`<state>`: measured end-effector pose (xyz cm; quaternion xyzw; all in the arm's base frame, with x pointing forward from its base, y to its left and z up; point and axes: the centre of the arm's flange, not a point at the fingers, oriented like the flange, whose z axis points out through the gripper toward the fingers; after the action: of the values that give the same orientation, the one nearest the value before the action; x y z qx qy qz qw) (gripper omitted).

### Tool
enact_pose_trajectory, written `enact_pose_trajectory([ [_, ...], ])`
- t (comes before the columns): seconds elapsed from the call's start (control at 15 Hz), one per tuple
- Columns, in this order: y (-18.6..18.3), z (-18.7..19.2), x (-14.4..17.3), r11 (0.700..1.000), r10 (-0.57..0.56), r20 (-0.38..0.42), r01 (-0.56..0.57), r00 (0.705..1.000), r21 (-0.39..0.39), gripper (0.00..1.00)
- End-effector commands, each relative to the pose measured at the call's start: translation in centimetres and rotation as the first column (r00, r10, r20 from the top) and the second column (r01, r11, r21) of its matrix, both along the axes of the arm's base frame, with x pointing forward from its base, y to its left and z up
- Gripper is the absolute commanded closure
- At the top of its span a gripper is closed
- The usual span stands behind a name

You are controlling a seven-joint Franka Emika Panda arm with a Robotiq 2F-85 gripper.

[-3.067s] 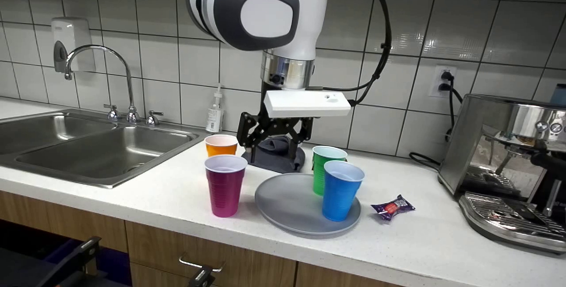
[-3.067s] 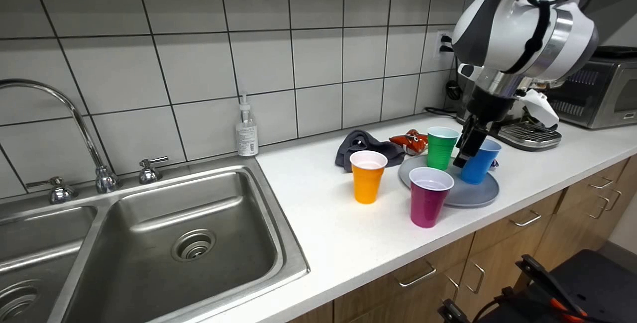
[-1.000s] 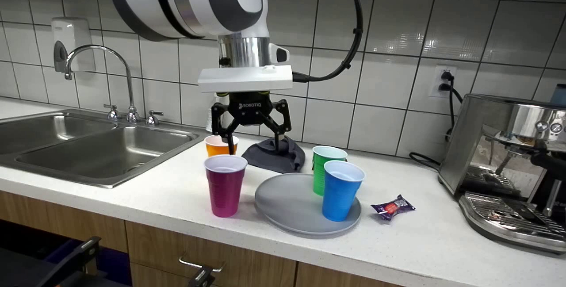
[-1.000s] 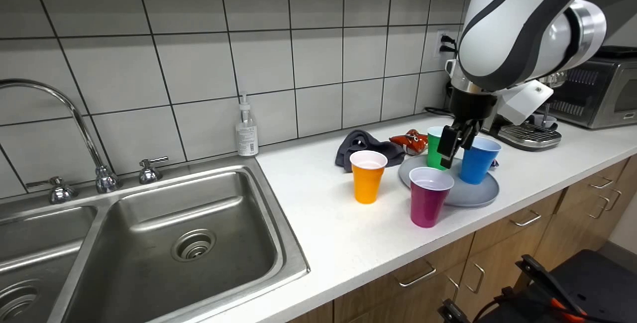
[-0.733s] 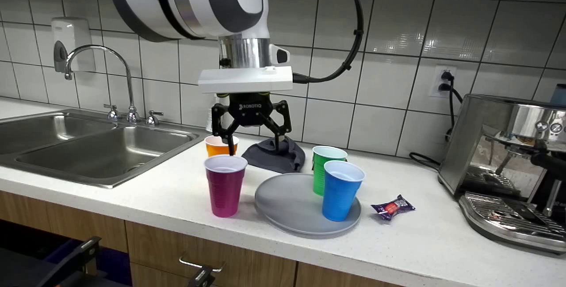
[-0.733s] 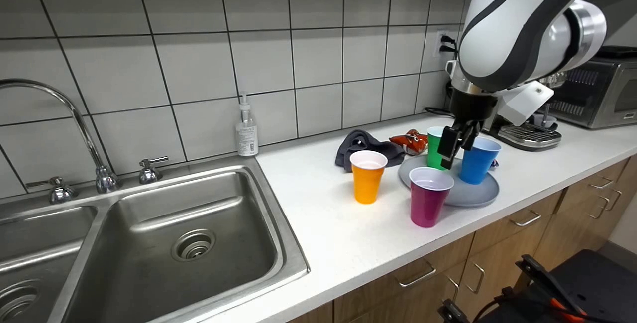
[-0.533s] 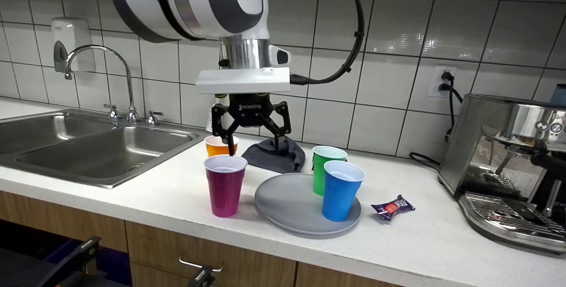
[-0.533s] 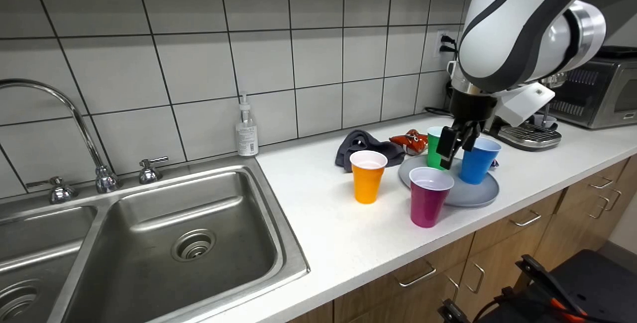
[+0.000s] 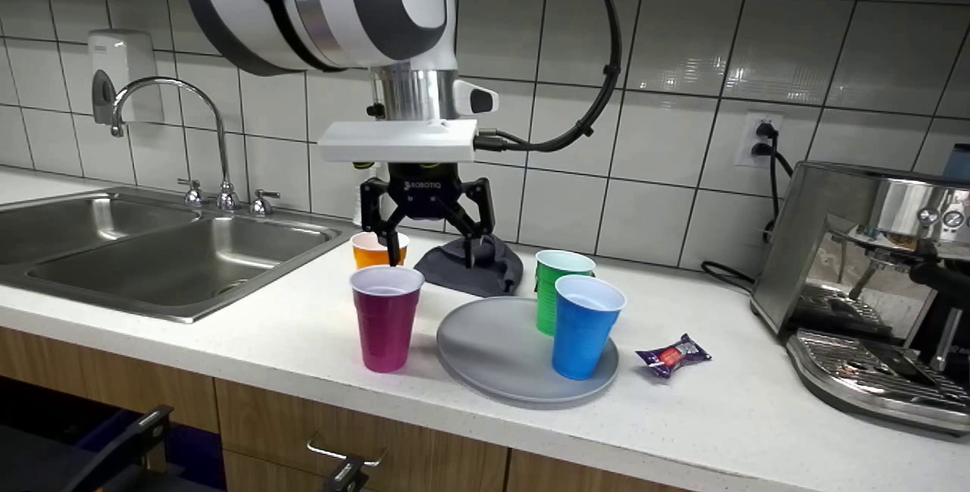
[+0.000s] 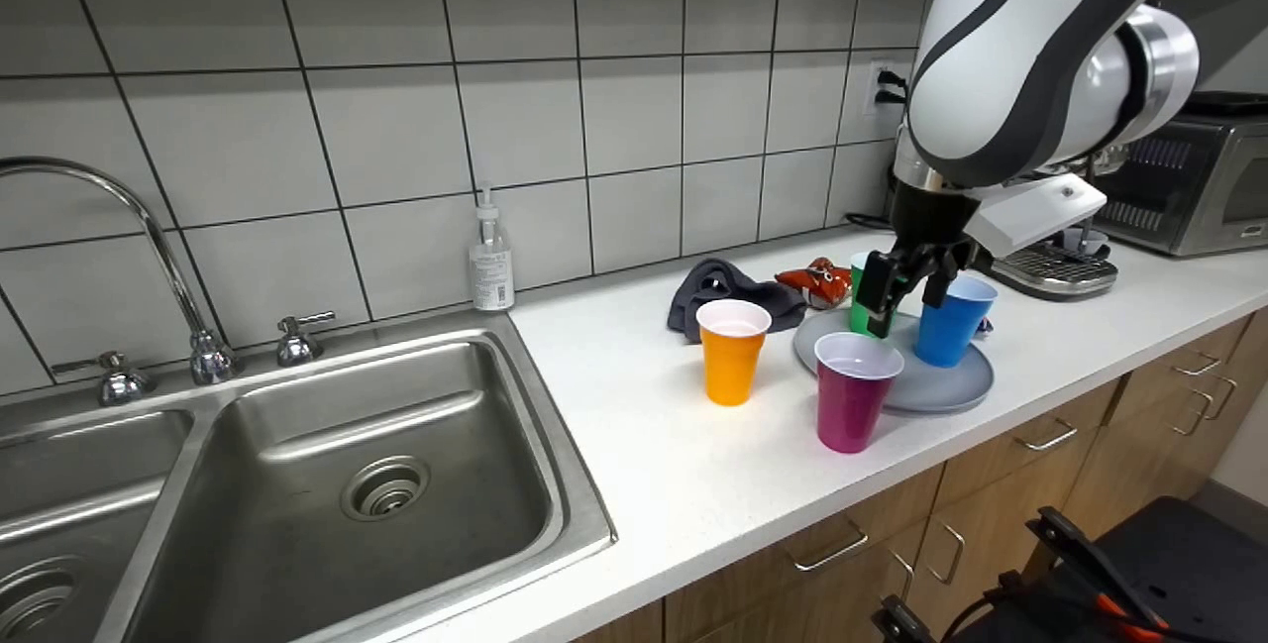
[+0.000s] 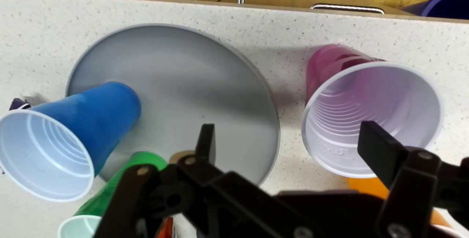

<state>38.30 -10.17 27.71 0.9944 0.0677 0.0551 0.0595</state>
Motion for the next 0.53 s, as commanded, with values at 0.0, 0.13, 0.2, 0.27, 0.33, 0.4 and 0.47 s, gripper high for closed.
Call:
enact_pose_trajectory([
  [0.0,2.0,-0.9,-1.1,0.998,-0.053,-0.004,0.053,0.999,-0.019,0.00],
  [0.13,2.6,-1.3,-1.0,0.997,-0.076,-0.006,0.076,0.997,-0.028,0.00],
  [0.2,2.9,-1.6,-0.9,0.995,-0.091,-0.006,0.090,0.996,-0.033,0.00],
  [0.27,3.2,-1.8,-0.9,0.994,-0.104,-0.010,0.104,0.995,-0.035,0.00],
  [0.33,3.4,-2.1,-0.9,0.992,-0.118,-0.014,0.118,0.993,-0.039,0.00],
  [0.4,3.6,-2.3,-0.9,0.990,-0.132,-0.017,0.131,0.991,-0.043,0.00],
  [0.47,3.7,-2.6,-0.9,0.989,-0.143,-0.019,0.142,0.990,-0.047,0.00],
])
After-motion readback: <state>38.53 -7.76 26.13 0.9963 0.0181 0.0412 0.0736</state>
